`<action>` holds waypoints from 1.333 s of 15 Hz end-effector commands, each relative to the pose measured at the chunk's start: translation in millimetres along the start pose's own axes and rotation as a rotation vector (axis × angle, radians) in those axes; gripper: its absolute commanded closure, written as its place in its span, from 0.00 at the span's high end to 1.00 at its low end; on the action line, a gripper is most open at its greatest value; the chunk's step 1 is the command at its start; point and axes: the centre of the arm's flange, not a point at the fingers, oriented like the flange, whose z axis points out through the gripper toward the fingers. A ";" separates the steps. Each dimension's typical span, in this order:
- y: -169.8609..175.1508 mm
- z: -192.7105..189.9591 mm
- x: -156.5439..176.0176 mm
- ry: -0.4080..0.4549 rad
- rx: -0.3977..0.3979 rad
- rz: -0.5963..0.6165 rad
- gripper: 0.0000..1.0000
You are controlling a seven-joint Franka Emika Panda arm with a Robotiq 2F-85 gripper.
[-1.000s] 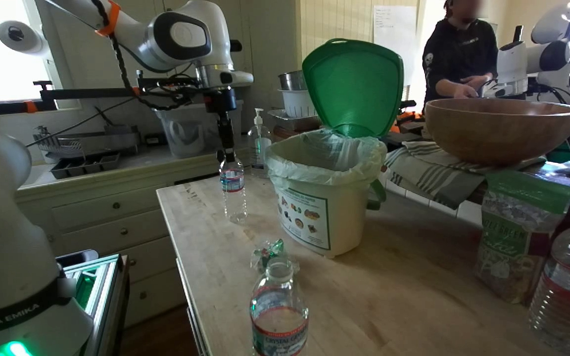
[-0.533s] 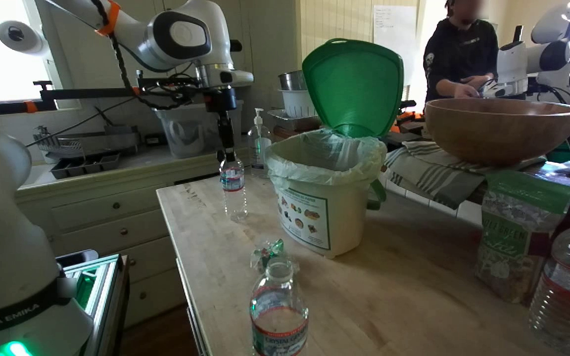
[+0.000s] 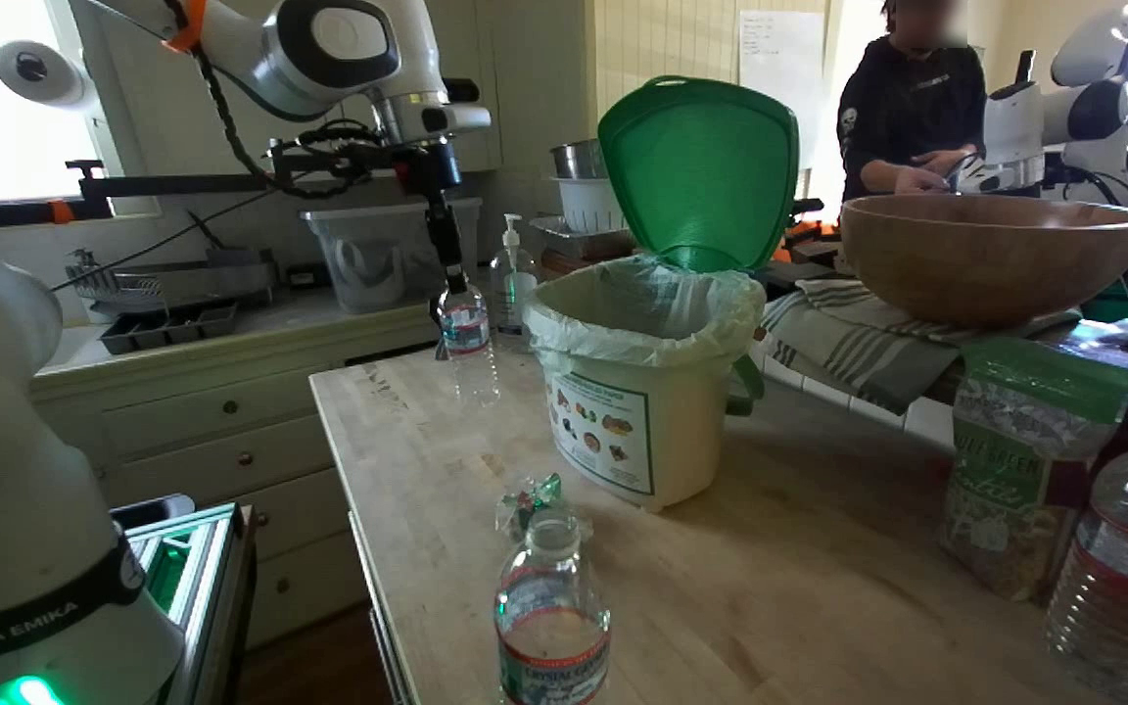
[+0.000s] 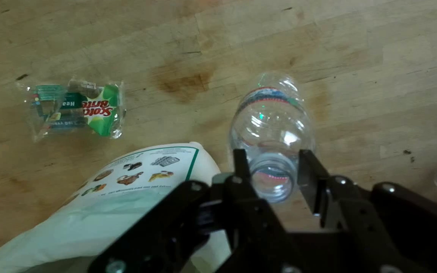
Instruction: Put the bottles in the bin and close the bin
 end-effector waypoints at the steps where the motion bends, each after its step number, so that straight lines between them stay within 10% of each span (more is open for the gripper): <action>1: 5.3 -28.1 -9.6 0.044 -0.016 -0.002 0.12; 20: 17.0 -131.9 -19.1 0.347 -0.006 0.037 0.12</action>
